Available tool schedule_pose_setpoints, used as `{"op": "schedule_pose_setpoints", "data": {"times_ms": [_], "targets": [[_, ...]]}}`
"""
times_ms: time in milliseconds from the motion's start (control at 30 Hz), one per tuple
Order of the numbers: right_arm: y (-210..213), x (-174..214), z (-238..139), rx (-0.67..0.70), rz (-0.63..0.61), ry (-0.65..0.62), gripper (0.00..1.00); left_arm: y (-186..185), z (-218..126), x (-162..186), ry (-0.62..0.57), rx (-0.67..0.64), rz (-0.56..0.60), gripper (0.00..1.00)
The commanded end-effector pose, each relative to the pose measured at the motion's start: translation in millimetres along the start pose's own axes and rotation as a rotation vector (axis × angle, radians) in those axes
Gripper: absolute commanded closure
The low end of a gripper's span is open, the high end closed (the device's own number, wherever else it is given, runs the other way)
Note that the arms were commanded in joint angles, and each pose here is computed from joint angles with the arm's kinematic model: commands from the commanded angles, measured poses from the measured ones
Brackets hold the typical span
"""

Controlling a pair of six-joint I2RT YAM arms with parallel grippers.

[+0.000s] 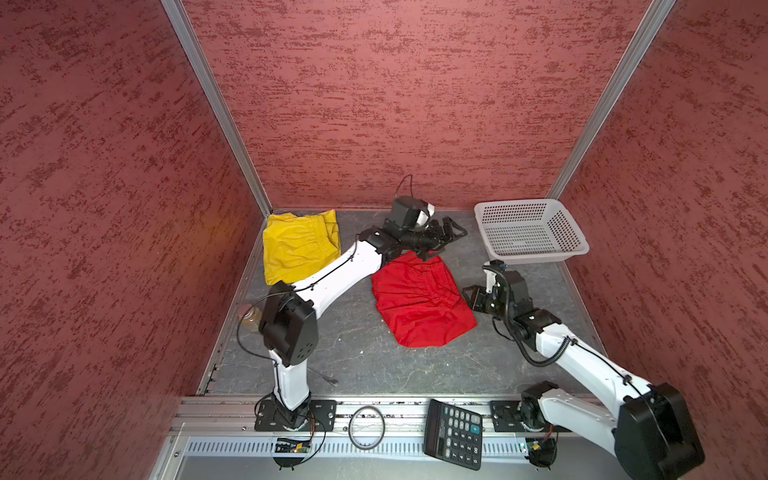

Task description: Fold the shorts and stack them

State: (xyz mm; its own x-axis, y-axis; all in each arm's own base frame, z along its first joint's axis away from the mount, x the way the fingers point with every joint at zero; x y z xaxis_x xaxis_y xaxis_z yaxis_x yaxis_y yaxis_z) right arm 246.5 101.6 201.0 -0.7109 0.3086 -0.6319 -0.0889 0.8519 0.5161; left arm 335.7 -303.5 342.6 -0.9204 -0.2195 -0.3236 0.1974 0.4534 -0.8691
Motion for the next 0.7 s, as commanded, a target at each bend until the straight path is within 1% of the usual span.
{"op": "schedule_pose_setpoints", "data": {"times_ms": [0,33,67,133,167,233,267,367,467,567,667], "targets": [[15,-10,19,-0.099,-0.054,0.060,0.72,39,-21,7,-0.024,-0.241,0.025,0.23],[17,-11,26,-0.122,-0.048,0.080,0.76,49,-27,13,-0.024,-0.297,0.023,0.35],[19,-11,32,-0.143,-0.039,0.093,0.79,57,-31,18,-0.021,-0.332,0.022,0.41],[18,-8,45,-0.175,-0.012,0.125,0.86,76,-37,33,-0.001,-0.389,0.007,0.51],[16,-5,51,-0.178,0.001,0.145,0.89,86,-39,41,0.016,-0.412,-0.008,0.54],[10,3,61,-0.170,0.034,0.188,0.91,108,-41,59,0.054,-0.445,-0.049,0.60],[7,8,64,-0.159,0.048,0.204,0.93,117,-41,68,0.075,-0.444,-0.070,0.61],[-16,29,75,-0.044,0.111,0.260,0.96,145,-32,99,0.147,-0.458,-0.131,0.63],[-45,46,77,0.055,0.200,0.288,0.98,168,-20,129,0.238,-0.520,-0.164,0.65],[-64,54,77,0.092,0.257,0.288,0.98,188,-10,151,0.308,-0.579,-0.188,0.68],[-57,39,78,0.062,0.223,0.274,0.98,199,-3,163,0.351,-0.594,-0.209,0.70]]}}
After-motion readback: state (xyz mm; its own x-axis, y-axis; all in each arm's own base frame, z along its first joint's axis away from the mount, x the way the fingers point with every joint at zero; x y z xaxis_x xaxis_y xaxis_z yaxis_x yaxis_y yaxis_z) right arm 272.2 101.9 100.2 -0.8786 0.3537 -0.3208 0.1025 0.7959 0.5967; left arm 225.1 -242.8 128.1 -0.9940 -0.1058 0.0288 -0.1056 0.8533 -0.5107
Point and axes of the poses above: each gripper's point midway between its finger pads, its own z axis out along the fingers, its own y axis along the line the jaws close on, x = y × z, the point moved 10 cm from there along -z, back along the fingers, and after that the axes turned 1 degree about z, right-handed, at the moved point
